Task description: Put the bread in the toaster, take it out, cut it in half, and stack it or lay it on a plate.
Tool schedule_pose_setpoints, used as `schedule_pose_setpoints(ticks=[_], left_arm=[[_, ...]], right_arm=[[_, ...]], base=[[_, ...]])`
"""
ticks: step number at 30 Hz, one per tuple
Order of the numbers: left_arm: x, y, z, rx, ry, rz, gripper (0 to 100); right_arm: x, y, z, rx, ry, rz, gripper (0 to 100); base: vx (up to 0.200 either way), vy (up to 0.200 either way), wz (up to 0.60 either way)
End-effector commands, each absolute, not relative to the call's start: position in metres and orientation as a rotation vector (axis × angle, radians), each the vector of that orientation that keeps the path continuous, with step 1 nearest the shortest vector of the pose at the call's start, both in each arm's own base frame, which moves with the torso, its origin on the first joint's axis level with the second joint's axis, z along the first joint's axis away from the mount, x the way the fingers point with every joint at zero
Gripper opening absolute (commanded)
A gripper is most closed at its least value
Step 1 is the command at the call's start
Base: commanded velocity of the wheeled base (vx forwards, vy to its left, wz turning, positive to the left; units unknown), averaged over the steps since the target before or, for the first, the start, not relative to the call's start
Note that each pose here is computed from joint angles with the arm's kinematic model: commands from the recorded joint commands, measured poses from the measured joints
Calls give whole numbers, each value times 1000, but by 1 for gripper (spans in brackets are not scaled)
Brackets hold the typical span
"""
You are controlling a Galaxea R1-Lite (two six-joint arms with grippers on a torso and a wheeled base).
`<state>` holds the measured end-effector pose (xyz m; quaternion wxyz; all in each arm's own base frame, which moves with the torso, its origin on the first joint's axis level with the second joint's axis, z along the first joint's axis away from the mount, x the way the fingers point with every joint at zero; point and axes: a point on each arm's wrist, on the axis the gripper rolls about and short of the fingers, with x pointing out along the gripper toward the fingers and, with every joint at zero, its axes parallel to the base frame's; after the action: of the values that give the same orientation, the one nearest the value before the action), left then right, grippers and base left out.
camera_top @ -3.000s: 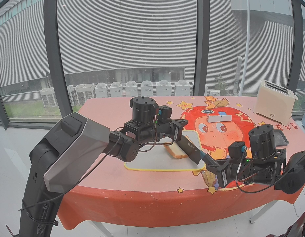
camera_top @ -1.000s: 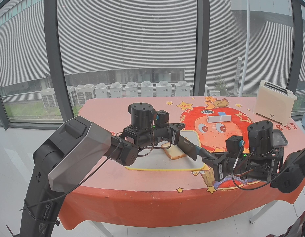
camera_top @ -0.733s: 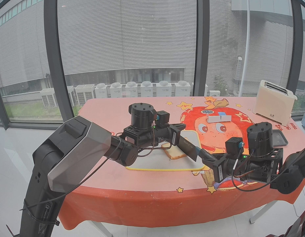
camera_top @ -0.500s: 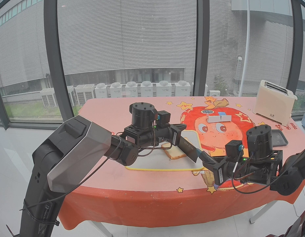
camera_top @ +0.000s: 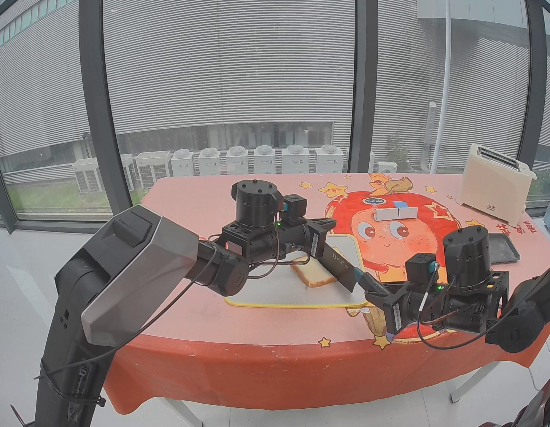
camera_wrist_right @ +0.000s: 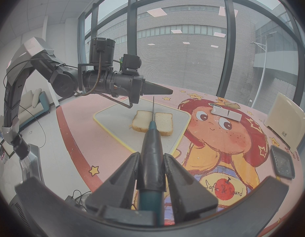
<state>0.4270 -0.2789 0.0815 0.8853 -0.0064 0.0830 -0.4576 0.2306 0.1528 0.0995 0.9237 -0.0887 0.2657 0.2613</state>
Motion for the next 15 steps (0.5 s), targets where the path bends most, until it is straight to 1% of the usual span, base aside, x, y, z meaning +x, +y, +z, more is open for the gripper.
schedule_pose_setpoints(ticks=[1, 7, 8, 10, 15], left_arm=[[424, -276, 103, -17, 131, -951, 0], [422, -266, 128, -21, 90, -937, 0], [422, -265, 129, -21, 90, -936, 0], [421, -254, 139, -23, 78, -918, 0], [416, -234, 148, -22, 83, -885, 0]], right_arm=[[231, 153, 100, -182, 544, 539, 0], [232, 154, 100, -181, 539, 539, 0], [232, 154, 100, -181, 539, 539, 0], [232, 154, 100, -181, 539, 539, 0], [232, 154, 100, -181, 539, 539, 0]], base=[[0, 0, 0], [0, 0, 0], [0, 0, 0], [0, 0, 0], [0, 0, 0]])
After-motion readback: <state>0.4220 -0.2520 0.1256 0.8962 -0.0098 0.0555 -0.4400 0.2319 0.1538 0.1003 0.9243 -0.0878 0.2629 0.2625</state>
